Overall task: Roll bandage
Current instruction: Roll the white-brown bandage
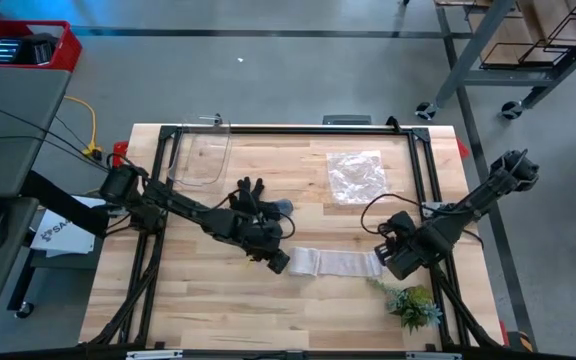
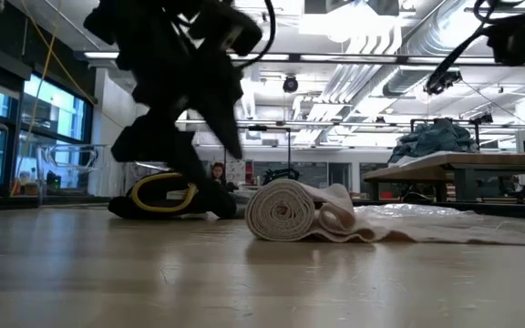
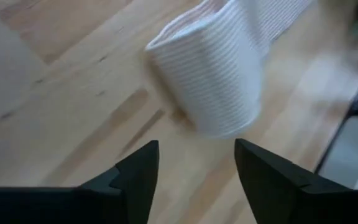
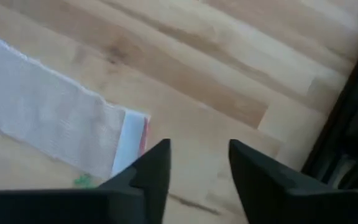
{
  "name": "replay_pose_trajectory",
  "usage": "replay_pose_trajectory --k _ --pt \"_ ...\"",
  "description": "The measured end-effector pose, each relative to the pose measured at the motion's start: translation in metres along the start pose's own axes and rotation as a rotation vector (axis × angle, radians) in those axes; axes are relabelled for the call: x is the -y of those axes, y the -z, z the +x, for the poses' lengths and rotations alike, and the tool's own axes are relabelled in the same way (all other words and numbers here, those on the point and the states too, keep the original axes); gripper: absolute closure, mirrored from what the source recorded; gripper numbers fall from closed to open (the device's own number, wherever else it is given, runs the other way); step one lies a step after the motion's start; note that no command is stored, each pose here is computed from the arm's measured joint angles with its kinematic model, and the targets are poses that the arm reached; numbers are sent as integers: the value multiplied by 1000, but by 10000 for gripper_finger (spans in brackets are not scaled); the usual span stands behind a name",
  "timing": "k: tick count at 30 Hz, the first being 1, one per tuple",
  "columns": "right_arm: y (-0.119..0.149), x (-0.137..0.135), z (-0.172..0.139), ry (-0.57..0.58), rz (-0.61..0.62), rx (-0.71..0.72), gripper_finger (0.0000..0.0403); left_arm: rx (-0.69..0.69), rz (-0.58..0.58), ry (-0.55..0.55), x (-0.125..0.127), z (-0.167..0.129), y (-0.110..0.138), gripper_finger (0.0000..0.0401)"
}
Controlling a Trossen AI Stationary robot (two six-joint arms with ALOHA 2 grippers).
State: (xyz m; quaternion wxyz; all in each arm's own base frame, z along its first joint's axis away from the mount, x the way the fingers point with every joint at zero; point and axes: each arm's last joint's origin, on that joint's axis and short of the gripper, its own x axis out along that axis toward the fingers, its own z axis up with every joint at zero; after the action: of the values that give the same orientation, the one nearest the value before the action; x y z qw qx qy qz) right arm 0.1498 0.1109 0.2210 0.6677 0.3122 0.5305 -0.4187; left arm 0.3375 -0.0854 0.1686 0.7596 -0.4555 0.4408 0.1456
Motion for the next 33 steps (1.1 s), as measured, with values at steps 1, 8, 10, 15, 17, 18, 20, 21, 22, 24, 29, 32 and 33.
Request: replay_pose_trajectory --k 1,8,10,15,17,18,20,21,22,24,29,32,33 --pt "2 0 1 -4 6 -7 226 16 -30 8 1 0 0 189" --pt "23 -7 21 -167 77 -53 197 43 -159 13 1 10 1 185" --pt "28 -15 31 -279 103 -86 204 57 -172 28 2 10 -3 185" --pt "22 -37 47 -487 161 -35 248 83 -182 55 2 8 -11 185" --pt "13 -44 52 -478 140 -10 285 84 -184 55 2 8 -12 185" --pt "8 -49 54 -476 123 -13 307 81 -185 56 2 8 -12 185" --pt "-1 -60 59 -475 90 -36 364 76 -186 56 1 8 -12 185" --pt "-4 -65 62 -480 67 -42 382 75 -186 56 1 8 -12 185" --pt "-8 -70 65 -485 49 -45 390 75 -187 56 1 8 -12 185" --pt "-14 -81 70 -489 26 -60 391 75 -191 56 1 8 -12 185" --pt "-17 -90 85 -434 -23 -122 400 74 -193 56 1 8 -12 185" --pt "-14 -87 90 -383 -27 -147 402 74 -200 59 2 7 -12 185" --pt "-14 -86 91 -366 -21 -152 402 71 -210 63 2 8 -12 185"
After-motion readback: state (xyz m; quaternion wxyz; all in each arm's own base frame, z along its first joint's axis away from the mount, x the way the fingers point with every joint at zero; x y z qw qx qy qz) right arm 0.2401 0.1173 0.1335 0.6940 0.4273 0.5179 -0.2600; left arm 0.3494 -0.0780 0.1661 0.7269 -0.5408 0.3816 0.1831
